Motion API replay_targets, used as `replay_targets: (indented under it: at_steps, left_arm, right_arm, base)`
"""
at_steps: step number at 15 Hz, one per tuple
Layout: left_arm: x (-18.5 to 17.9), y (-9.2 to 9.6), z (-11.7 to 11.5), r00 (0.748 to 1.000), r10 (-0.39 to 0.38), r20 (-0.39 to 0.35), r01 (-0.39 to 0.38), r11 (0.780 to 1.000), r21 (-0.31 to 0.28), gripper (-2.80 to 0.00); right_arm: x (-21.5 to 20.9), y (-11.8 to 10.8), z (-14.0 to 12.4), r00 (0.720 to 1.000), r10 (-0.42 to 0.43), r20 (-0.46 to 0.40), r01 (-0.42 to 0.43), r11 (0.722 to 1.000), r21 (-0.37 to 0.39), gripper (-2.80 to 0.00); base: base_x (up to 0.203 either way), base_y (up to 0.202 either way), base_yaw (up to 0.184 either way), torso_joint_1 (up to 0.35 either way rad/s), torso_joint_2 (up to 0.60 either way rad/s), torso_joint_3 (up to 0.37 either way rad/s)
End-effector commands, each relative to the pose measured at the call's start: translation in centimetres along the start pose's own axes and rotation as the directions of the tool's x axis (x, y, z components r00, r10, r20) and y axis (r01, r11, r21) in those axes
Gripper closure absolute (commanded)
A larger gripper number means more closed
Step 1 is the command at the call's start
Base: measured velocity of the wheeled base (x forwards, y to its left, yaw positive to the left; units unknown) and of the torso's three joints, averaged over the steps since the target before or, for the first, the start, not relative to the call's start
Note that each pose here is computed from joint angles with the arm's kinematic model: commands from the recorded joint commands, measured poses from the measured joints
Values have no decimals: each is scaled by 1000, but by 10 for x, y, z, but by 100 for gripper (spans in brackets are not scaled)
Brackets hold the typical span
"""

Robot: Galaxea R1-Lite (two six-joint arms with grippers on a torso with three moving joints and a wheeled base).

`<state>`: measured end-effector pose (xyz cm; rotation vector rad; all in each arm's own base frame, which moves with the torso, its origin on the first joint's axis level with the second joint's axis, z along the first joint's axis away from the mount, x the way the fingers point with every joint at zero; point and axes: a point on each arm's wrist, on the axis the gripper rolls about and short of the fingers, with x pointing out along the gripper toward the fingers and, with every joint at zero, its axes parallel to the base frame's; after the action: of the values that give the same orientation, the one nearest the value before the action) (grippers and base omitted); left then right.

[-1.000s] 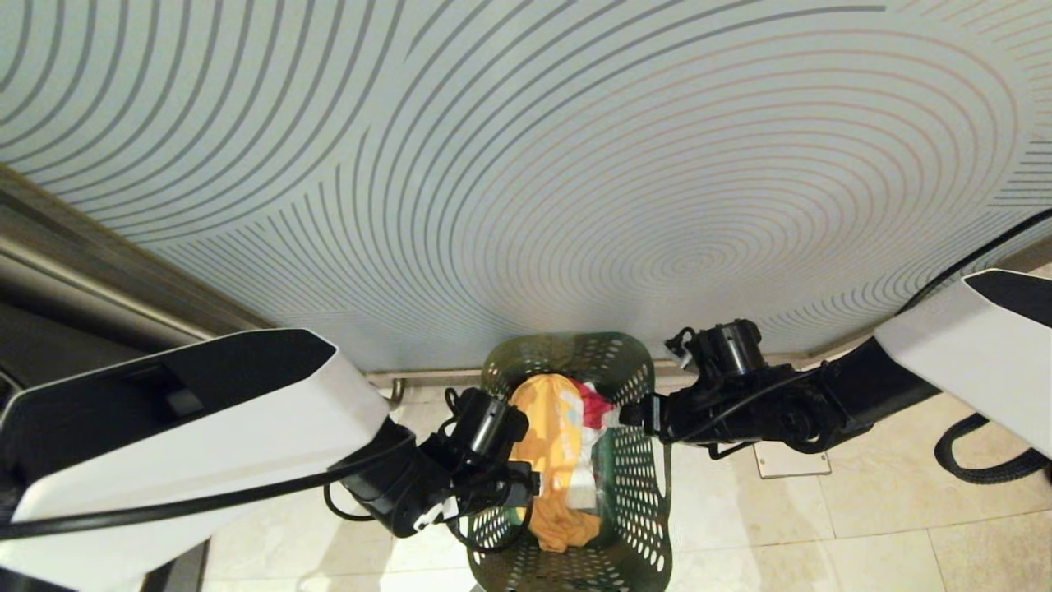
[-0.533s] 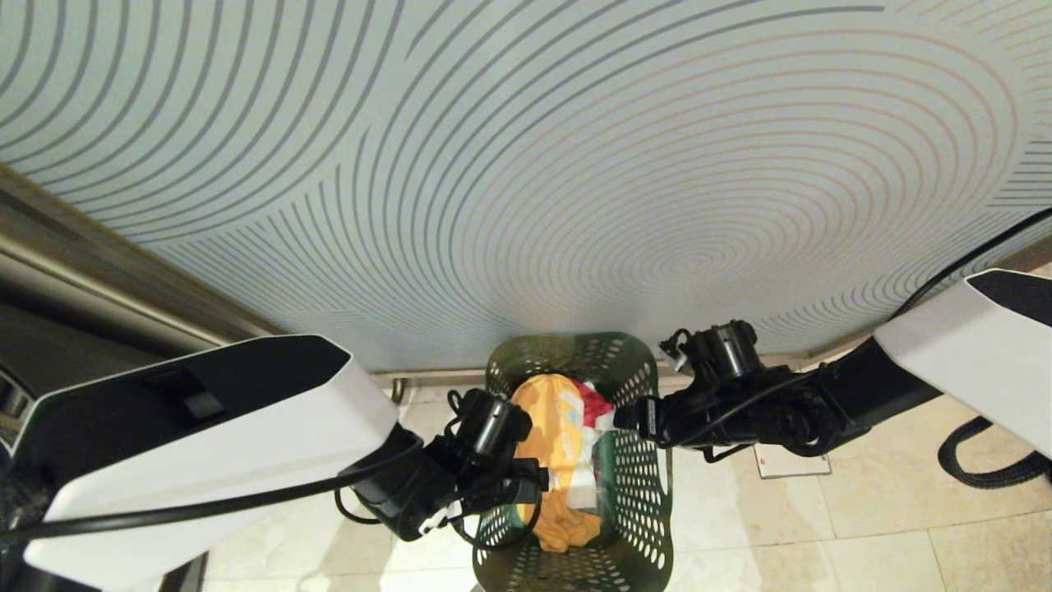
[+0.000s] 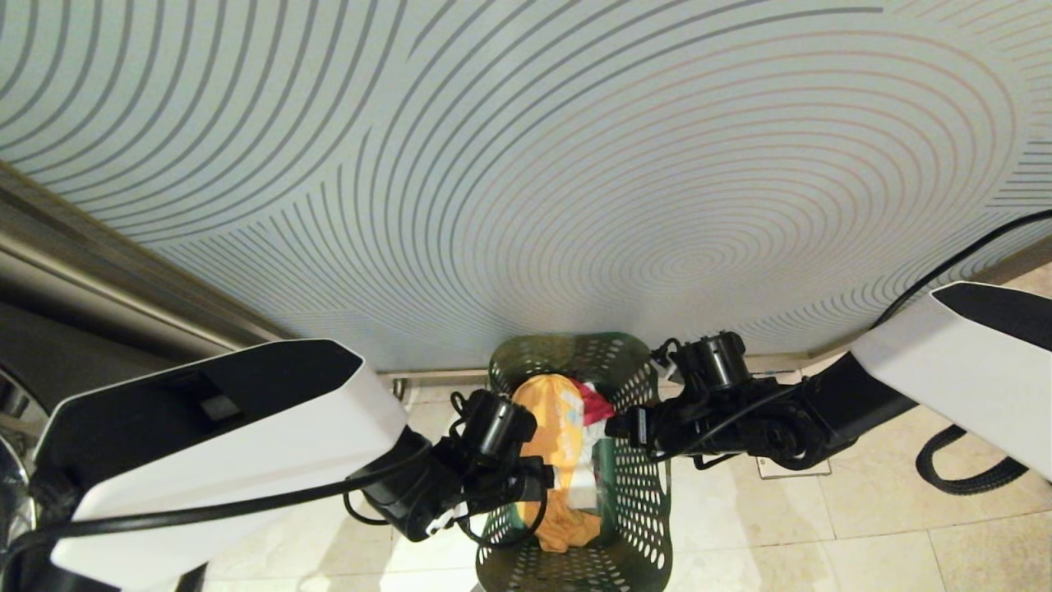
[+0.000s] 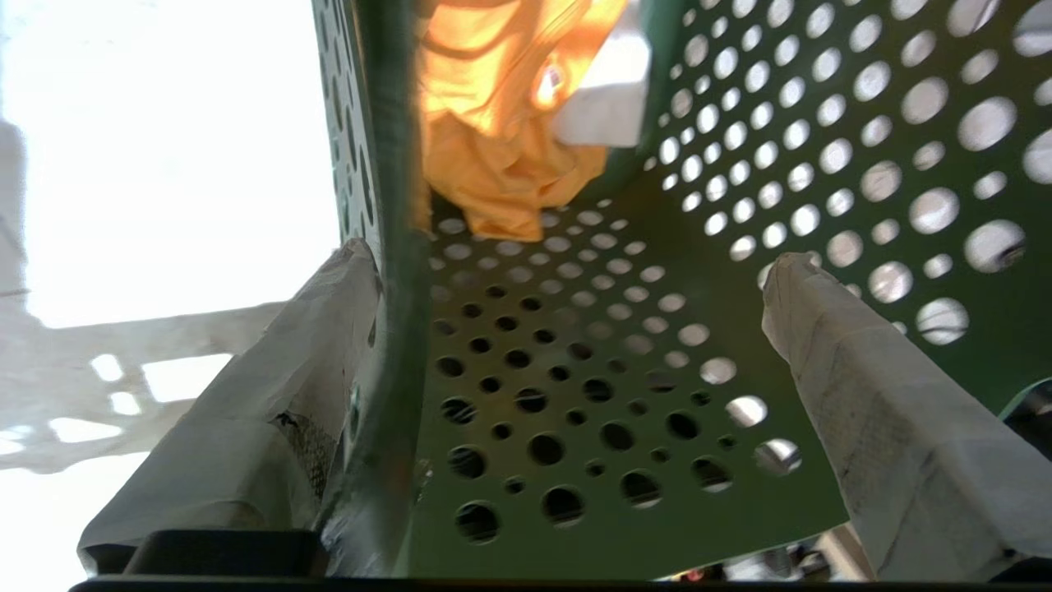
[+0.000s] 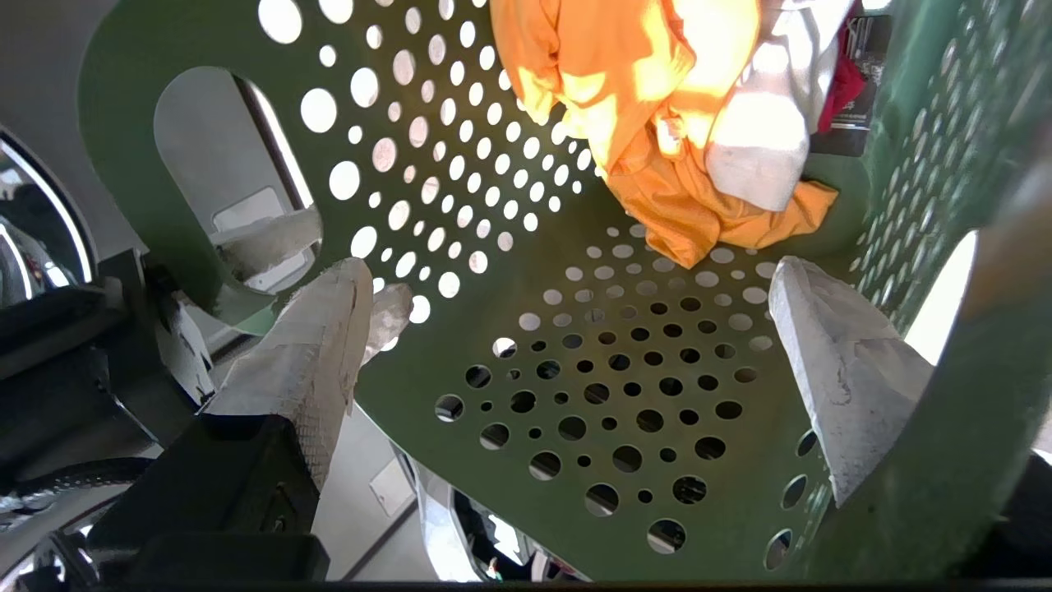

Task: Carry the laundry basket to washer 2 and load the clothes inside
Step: Pick up the clothes basket and put it beside the washing machine

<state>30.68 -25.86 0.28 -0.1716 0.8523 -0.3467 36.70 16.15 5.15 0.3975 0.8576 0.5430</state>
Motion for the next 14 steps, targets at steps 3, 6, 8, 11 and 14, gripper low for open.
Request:
replay_targets:
  at_steps: [3,6,8,11,14]
  left_arm:
    - [5,-13,0,1000,-28,12,28,1000,3,-280]
    - [9,-24,5,998,-51,30,50,999,11,-280]
    - [16,-35,4,998,-62,22,61,998,27,-280]
    - [24,-44,4,999,-44,-10,44,998,43,-280]
    - [22,-47,8,999,-43,-12,44,998,45,-280]
  right_arm:
    - [1,-4,-6,999,-35,-6,35,999,6,-280]
    - [2,-6,-14,993,-120,2,120,993,3,-280]
    - [2,-6,-15,992,-128,1,128,992,3,-280]
    - [2,-5,-12,992,-124,12,124,992,-6,-280]
    - [2,-4,-12,992,-124,13,124,992,-6,-280]
  base:
    - [0,0,0,0,0,0]
    - [0,0,0,0,0,0]
    - [0,0,0,0,0,0]
    - [0,0,0,0,0,0]
    - [0,0,0,0,0,0]
